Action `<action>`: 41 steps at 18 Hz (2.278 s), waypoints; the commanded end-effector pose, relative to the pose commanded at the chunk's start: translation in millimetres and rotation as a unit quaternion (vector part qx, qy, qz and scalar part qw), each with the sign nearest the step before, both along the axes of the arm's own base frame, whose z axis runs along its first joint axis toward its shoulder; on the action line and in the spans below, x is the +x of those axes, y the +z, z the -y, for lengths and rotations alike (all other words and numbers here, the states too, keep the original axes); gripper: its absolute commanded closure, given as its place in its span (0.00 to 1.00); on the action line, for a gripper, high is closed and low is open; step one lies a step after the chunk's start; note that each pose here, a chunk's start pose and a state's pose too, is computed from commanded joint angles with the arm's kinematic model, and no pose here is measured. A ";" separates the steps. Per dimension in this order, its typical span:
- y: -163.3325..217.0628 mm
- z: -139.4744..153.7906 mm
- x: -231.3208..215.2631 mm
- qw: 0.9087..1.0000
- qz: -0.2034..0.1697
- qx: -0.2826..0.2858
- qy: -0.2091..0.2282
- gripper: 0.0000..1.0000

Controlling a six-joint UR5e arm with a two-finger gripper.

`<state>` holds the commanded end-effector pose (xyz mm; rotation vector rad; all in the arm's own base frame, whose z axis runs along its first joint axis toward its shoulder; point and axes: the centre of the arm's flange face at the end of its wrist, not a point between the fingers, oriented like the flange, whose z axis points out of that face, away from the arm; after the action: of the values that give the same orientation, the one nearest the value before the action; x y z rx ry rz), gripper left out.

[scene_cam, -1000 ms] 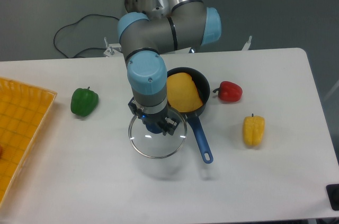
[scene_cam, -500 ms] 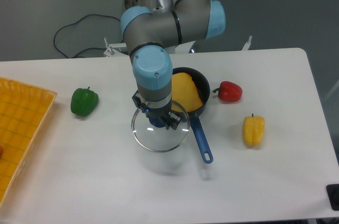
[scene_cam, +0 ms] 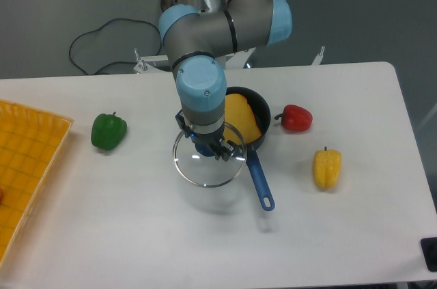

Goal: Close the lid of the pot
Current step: 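Carry the held glass lid up and over onto the saucepan opening, then lower the glass lid onto the saucepan rim and settle it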

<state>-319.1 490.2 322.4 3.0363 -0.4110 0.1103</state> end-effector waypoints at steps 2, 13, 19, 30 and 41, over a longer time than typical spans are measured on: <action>2.8 15.1 -3.9 1.000 0.003 0.002 -0.018 0.49; 14.9 58.4 -8.0 0.997 0.005 0.018 -0.070 0.49; 5.6 86.3 0.2 0.995 0.017 0.017 -0.100 0.49; -9.4 99.1 8.0 0.993 0.009 0.022 -0.115 0.49; -6.5 107.2 -3.4 0.990 0.006 0.023 -0.139 0.49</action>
<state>-322.5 383.0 316.0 2.9860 -0.8420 0.1034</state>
